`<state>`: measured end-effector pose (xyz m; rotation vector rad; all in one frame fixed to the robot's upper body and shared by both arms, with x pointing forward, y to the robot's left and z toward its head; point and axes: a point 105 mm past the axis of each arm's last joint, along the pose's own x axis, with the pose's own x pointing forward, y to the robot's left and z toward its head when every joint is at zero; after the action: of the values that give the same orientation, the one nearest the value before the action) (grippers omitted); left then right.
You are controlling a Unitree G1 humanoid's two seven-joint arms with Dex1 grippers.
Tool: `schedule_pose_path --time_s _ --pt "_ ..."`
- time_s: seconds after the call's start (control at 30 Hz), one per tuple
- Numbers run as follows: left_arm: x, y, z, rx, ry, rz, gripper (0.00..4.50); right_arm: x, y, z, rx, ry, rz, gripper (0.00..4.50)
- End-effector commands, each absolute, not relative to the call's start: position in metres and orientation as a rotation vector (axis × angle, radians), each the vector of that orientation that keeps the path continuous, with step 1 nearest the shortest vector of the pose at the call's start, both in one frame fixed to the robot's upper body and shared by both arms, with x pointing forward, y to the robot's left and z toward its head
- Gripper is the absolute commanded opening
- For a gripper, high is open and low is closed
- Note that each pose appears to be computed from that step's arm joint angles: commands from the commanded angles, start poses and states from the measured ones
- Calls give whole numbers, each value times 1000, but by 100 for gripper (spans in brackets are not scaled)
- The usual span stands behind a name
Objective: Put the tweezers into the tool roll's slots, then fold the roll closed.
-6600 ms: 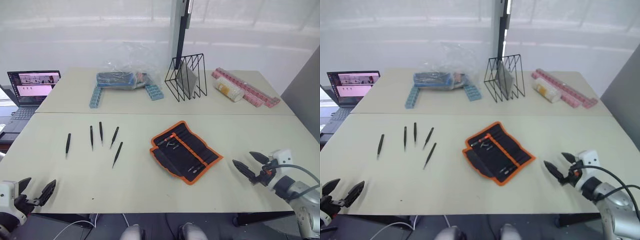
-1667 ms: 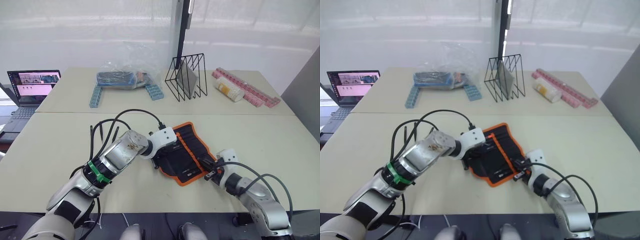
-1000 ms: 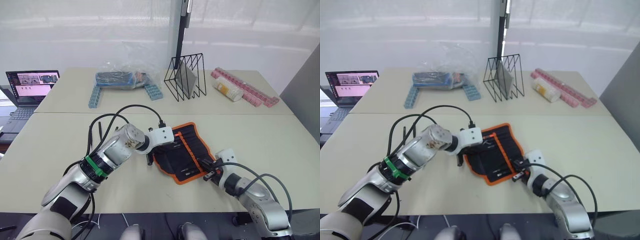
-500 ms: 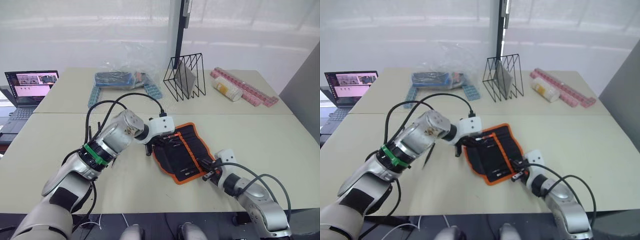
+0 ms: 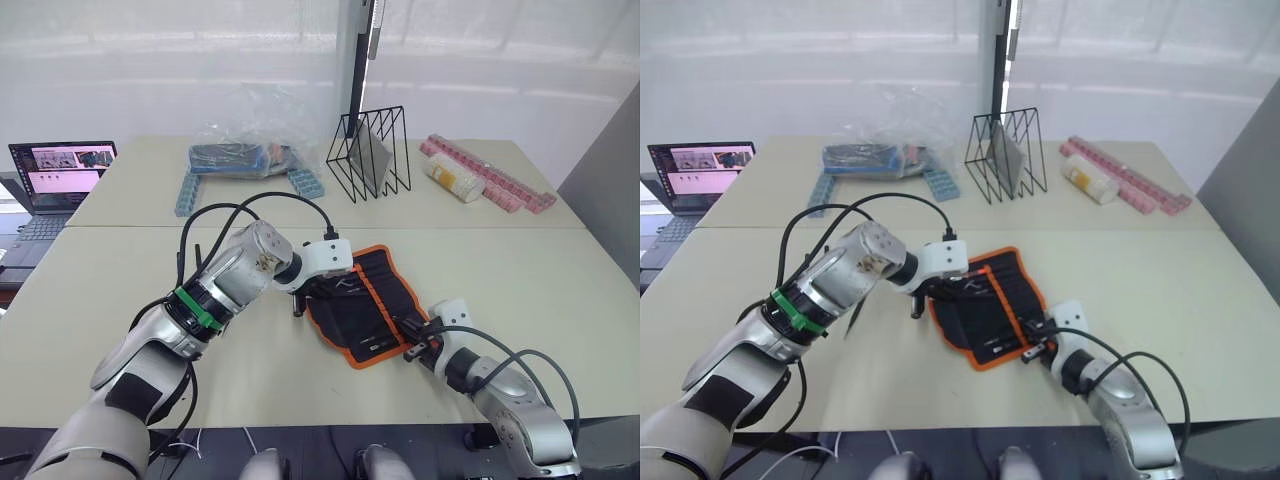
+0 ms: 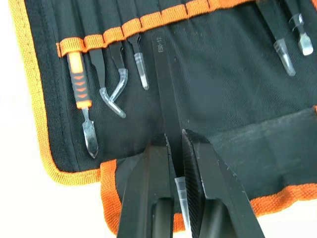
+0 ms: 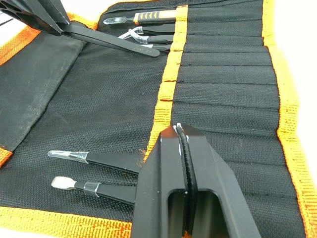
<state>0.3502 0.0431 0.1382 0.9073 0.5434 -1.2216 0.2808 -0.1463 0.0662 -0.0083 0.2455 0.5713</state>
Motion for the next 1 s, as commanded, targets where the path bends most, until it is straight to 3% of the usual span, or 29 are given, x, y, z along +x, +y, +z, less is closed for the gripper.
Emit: schedule_pose_path --time_s 0.03,1.0 --pt "354 38 147 982 496 -1213 0 273 -137 52 5 311 605 2" --pt "368 -1 140 1075 400 -1227 0 268 -139 52 3 316 601 2"
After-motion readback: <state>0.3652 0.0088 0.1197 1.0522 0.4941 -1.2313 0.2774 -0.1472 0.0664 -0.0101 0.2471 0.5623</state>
